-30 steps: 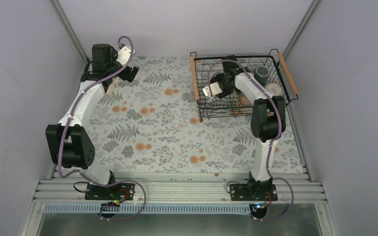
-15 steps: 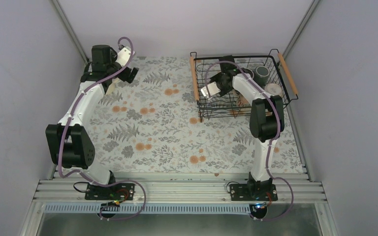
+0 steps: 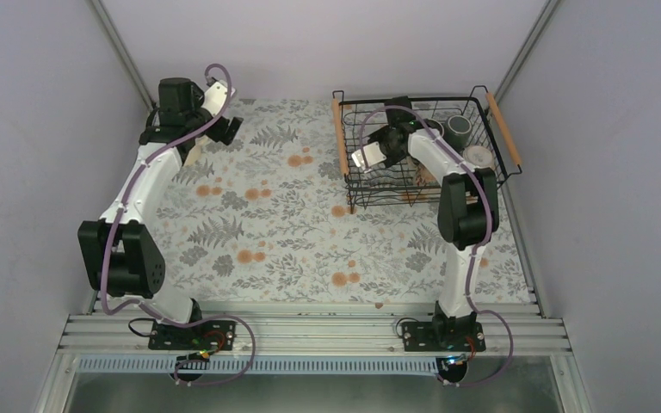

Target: Unload the cups from the dish rack

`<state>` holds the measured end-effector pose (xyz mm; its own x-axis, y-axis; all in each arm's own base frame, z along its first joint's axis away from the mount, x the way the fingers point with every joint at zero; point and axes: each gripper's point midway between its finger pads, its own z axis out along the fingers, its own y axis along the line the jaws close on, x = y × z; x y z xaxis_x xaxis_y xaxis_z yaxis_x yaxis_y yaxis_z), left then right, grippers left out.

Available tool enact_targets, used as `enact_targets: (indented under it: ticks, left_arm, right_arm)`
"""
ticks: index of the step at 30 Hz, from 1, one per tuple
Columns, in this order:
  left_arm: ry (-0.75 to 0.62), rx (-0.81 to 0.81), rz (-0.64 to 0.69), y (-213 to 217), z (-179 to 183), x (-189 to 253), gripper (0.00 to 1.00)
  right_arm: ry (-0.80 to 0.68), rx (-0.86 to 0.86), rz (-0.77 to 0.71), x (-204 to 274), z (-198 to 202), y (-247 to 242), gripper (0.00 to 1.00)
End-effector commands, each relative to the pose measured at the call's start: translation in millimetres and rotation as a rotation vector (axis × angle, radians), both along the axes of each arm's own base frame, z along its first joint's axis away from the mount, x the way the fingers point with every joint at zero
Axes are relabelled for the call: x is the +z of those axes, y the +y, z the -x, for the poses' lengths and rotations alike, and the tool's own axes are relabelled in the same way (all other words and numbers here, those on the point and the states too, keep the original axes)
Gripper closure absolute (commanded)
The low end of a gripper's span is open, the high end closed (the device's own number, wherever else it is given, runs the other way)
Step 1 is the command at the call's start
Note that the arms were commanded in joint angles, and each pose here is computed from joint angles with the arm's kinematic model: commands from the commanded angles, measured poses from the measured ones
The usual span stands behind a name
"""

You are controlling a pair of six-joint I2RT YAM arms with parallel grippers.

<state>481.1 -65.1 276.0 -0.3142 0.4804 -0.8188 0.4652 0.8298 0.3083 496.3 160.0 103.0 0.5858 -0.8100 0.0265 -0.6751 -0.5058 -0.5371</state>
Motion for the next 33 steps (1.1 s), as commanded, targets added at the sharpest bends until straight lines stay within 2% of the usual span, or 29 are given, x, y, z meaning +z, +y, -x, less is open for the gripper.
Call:
enact_targets:
  ticks: [1, 7, 12, 17, 22, 28, 33]
  left_arm:
    - [-0.061, -0.037, 0.044, -11.4, 9.1, 31.9, 0.00]
    - [-0.082, -0.088, 0.074, -32.1, 13.0, 49.3, 0.00]
    - [-0.120, -0.189, 0.101, -71.4, 25.4, 68.1, 0.00]
    - [-0.164, -0.378, 0.210, -117.2, 42.3, 90.5, 0.00]
    - [-0.159, -0.580, 0.348, -163.3, 59.1, 105.6, 0.00]
    - [-0.148, -0.782, 0.414, -209.1, 73.3, 92.4, 0.00]
    - [-0.116, -0.866, 0.430, -237.3, 60.1, 72.4, 0.00]
  right_arm:
    - [-0.114, -0.010, -0.085, 67.2, -0.3, 5.6, 0.96]
    - [-0.185, -0.019, -0.136, 113.2, 5.6, 4.9, 0.96]
    - [-0.215, -0.062, -0.253, 156.1, 7.8, 4.0, 0.96]
    - [-0.173, -0.116, -0.428, 193.7, 15.3, 0.6, 0.96]
    - [-0.103, -0.144, -0.550, 202.4, 23.7, -3.4, 0.96]
    - [-0.054, -0.144, -0.716, 235.2, 36.6, -1.0, 0.96]
    - [-0.035, -0.145, -0.841, 265.1, 45.0, -1.8, 0.96]
